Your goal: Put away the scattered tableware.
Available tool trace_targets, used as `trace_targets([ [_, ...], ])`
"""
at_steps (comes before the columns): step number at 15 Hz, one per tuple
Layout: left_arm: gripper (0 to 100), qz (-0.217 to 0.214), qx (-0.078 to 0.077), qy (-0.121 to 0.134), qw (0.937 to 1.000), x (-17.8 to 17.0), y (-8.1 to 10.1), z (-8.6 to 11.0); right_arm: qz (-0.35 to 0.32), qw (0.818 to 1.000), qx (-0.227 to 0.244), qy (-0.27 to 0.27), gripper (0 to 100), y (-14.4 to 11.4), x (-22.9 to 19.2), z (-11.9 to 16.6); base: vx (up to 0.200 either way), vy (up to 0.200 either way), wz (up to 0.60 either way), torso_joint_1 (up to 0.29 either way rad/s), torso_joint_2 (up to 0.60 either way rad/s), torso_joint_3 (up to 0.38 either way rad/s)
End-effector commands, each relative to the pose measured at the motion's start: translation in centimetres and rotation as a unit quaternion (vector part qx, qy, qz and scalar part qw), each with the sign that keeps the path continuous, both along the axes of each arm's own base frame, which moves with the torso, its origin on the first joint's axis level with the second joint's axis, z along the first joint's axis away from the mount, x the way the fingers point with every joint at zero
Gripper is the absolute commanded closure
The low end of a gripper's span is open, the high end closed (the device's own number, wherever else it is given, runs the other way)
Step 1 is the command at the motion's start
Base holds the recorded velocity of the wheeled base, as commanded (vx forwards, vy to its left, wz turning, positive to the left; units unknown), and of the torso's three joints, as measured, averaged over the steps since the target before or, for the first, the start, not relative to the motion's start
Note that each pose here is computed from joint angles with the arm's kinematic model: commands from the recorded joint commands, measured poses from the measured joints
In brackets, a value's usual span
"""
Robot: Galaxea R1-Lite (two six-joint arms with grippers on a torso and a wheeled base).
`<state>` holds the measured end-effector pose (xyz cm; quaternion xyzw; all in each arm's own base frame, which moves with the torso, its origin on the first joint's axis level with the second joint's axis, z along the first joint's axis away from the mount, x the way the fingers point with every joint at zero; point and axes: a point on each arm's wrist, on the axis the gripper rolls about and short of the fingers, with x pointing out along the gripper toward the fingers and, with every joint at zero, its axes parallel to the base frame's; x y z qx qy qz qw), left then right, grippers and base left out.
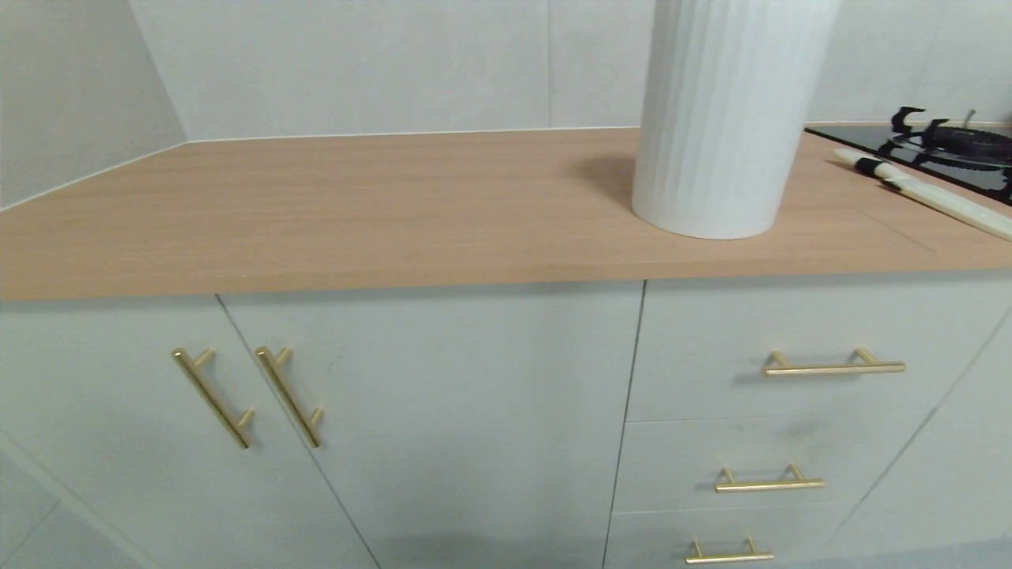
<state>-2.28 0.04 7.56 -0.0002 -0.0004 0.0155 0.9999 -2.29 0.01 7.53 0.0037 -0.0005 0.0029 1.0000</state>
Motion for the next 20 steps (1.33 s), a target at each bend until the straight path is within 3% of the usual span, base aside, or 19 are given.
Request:
trace_targets([
  [1, 0, 0.001, -0.001, 0.000, 1.0000, 0.00, 0.00, 0.01, 0.000, 1.000, 0.000, 0.001, 0, 0.00, 0.01, 0.01, 0.000, 0.000, 0.00, 0.000, 0.00, 0.000],
  [8, 0, 0.001, -0.001, 0.000, 1.0000, 0.00, 0.00, 0.01, 0.000, 1.000, 0.000, 0.001, 0, 0.00, 0.01, 0.01, 0.000, 0.000, 0.00, 0.000, 0.00, 0.000],
  [11, 0, 0.001, -0.001, 0.000, 1.0000, 0.00, 0.00, 0.01, 0.000, 1.000, 0.000, 0.001, 0, 0.00, 0.01, 0.01, 0.000, 0.000, -0.60, -0.009, 0.00, 0.002],
  [20, 0, 0.001, 0.000, 0.000, 1.0000, 0.00, 0.00, 0.01, 0.000, 1.000, 0.000, 0.001, 0, 0.00, 0.01, 0.01, 0.000, 0.000, 0.00, 0.000, 0.00, 0.000],
])
